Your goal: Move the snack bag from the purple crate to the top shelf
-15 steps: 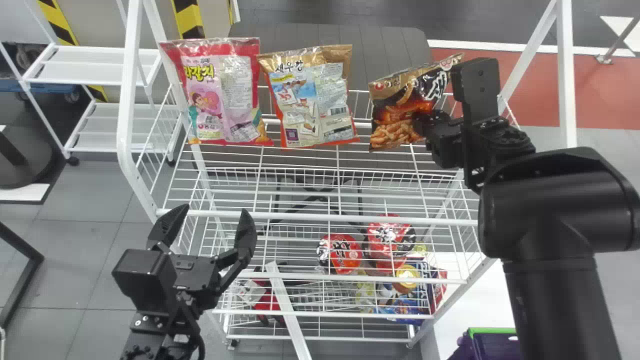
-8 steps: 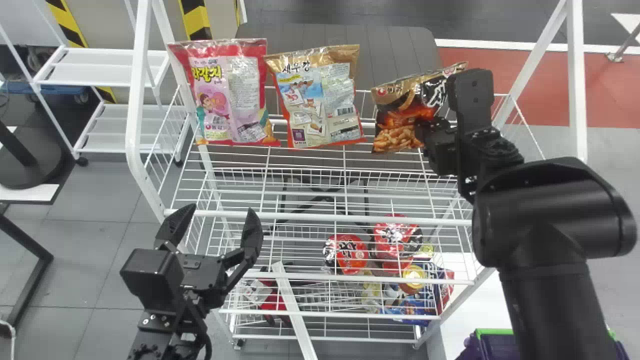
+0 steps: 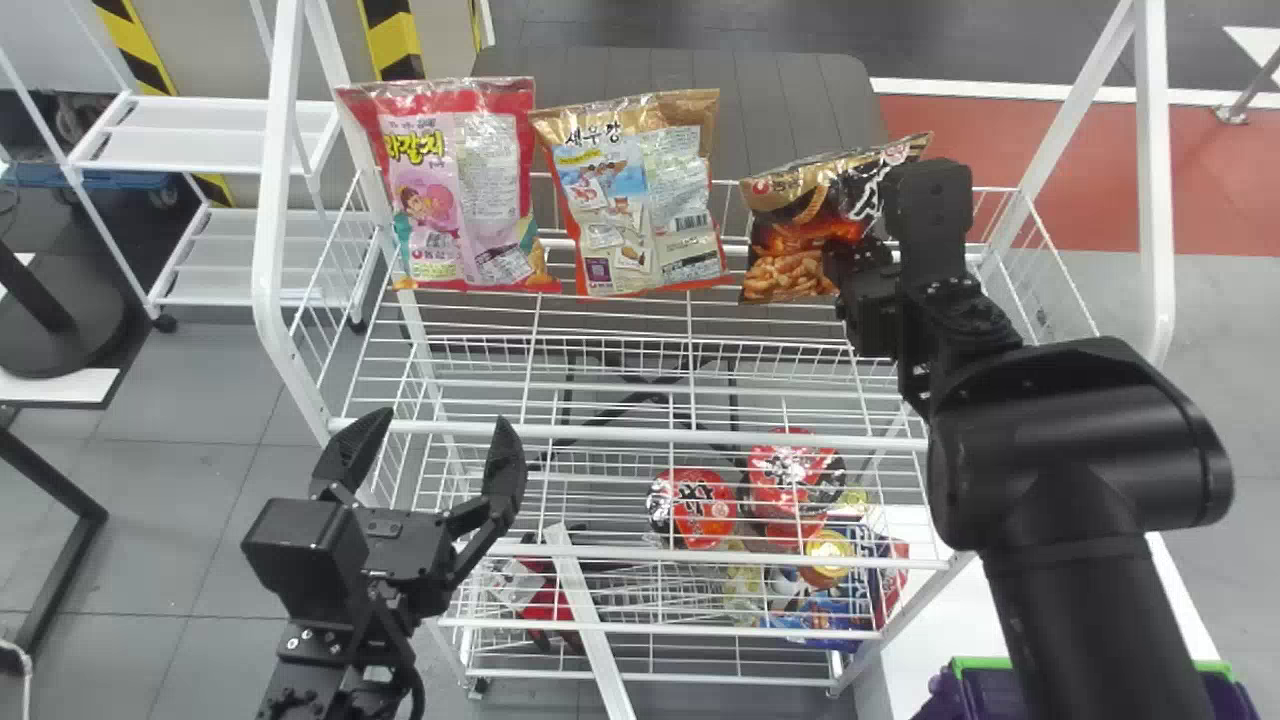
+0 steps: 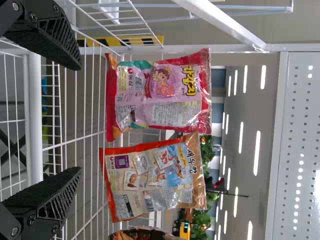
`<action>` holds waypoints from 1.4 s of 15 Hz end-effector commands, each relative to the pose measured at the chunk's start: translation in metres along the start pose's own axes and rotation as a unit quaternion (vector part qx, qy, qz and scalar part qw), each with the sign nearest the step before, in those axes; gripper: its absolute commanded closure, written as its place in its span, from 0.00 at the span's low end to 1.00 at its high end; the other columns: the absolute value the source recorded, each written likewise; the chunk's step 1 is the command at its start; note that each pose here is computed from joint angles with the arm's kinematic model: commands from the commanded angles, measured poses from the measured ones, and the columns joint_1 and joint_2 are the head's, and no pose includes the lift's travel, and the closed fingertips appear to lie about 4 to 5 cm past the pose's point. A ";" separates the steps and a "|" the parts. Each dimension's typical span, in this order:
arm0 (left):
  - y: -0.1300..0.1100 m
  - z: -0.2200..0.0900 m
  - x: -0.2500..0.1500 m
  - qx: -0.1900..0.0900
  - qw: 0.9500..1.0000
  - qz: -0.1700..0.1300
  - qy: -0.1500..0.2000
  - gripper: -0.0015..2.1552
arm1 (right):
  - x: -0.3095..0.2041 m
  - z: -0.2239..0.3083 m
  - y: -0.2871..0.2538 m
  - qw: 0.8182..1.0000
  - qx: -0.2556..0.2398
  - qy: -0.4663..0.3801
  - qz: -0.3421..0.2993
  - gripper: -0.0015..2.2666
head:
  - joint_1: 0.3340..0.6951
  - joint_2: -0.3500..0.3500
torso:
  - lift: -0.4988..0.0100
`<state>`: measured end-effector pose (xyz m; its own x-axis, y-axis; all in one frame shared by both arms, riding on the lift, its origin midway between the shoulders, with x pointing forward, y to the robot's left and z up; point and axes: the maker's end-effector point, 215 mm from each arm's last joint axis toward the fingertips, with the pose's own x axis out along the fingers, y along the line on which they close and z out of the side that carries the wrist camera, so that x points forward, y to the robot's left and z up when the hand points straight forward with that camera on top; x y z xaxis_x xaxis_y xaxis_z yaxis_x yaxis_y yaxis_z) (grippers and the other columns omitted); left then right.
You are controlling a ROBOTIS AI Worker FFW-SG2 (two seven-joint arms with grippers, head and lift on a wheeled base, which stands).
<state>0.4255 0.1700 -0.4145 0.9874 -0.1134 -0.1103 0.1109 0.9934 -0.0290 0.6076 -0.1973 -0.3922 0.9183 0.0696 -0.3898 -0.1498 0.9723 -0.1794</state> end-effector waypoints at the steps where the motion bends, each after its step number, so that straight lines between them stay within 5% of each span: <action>1: 0.001 0.000 0.000 0.000 1.000 0.000 -0.001 0.05 | 0.002 -0.006 0.001 1.000 0.001 0.005 -0.001 0.73 | 1.00 0.46 | 0.98; 21: 0.003 -0.001 0.004 -0.003 1.000 0.003 -0.009 0.05 | 0.016 -0.017 0.019 1.000 0.020 -0.018 -0.011 0.73 | 1.00 0.48 | 0.98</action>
<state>0.4288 0.1720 -0.4151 0.9900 -0.1076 -0.0913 0.1048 0.9939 -0.0355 0.6150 -0.1832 -0.4117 0.9403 0.0556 -0.3357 -0.1122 0.9820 -0.1517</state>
